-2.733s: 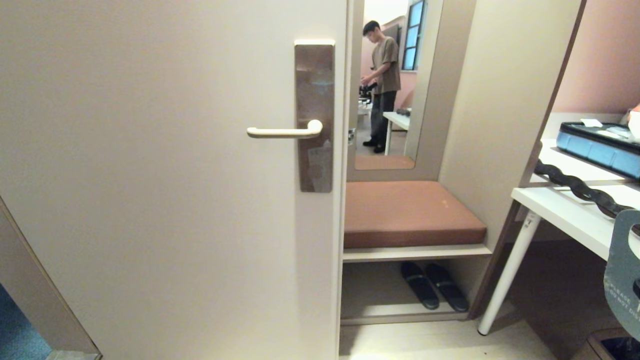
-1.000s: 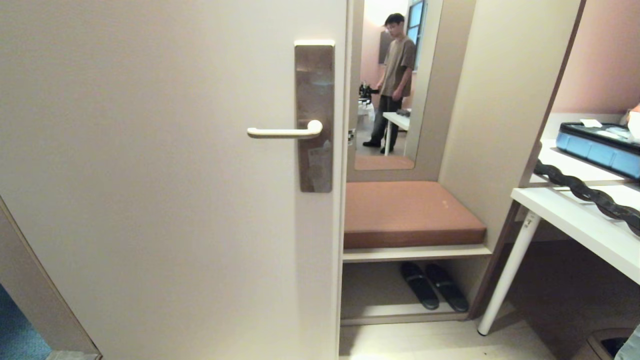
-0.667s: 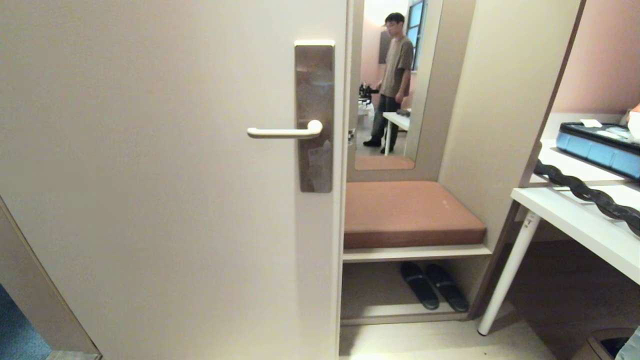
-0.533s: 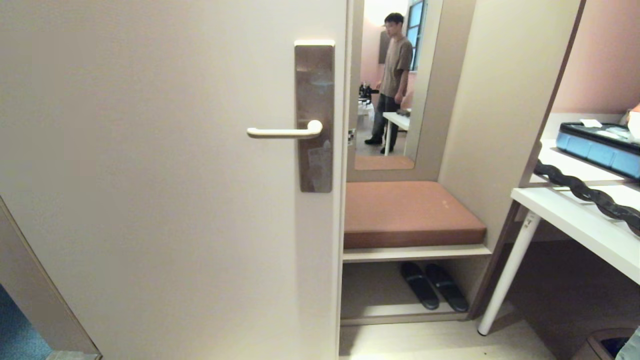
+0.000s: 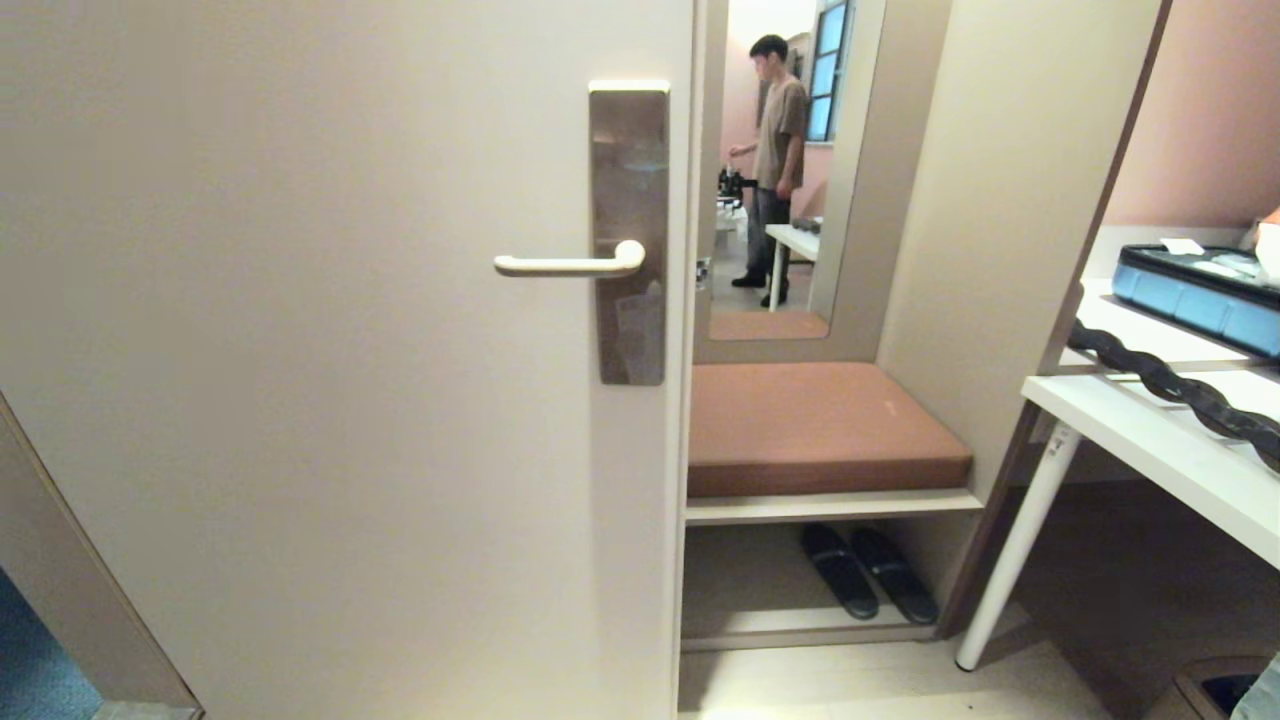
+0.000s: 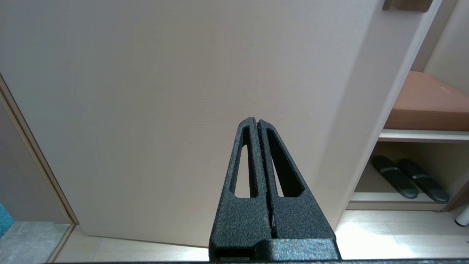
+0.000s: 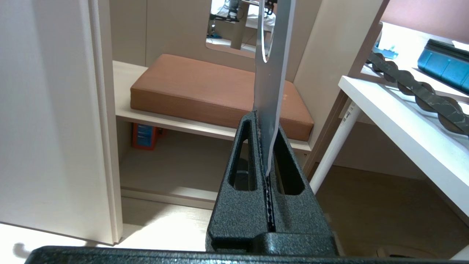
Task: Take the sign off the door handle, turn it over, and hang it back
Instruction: Hand it to the other hand
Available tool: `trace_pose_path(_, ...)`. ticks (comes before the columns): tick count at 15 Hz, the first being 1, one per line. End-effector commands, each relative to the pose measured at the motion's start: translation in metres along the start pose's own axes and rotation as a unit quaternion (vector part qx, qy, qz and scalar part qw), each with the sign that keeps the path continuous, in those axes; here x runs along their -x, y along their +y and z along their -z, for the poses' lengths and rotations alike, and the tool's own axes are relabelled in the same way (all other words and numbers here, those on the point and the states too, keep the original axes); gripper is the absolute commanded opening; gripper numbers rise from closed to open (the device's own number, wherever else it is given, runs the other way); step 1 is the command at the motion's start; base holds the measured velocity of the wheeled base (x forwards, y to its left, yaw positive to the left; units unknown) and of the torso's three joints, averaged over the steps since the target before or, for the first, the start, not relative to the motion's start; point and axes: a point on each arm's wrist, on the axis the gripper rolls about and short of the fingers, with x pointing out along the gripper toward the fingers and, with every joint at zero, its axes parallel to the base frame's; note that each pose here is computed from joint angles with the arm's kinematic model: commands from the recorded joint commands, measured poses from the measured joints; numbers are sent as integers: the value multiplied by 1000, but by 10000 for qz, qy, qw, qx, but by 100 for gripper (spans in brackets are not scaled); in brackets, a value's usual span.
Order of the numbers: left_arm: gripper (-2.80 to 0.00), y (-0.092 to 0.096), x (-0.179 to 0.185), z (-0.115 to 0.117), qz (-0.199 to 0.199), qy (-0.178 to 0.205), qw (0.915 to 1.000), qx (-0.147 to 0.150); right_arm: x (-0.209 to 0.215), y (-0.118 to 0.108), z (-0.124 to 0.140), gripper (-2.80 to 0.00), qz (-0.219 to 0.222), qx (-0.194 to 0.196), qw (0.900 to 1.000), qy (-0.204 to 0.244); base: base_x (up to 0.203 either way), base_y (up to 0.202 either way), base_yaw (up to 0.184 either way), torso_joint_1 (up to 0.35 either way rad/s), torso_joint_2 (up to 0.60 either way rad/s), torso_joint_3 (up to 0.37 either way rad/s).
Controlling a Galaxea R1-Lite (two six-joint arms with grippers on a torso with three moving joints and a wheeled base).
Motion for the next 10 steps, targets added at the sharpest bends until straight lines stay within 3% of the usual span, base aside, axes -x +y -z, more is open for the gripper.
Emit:
trace_pose_path(1,-280,0,0,0,-7,4,10000,4,0,0,0,-280,-3,6,10000,-1,0,0,0,0,0,0)
trace_pose_path(10,-280,0,0,0,-7,4,10000,4,0,0,0,-280,-3,7,10000,-1,0,0,0,0,0,0)
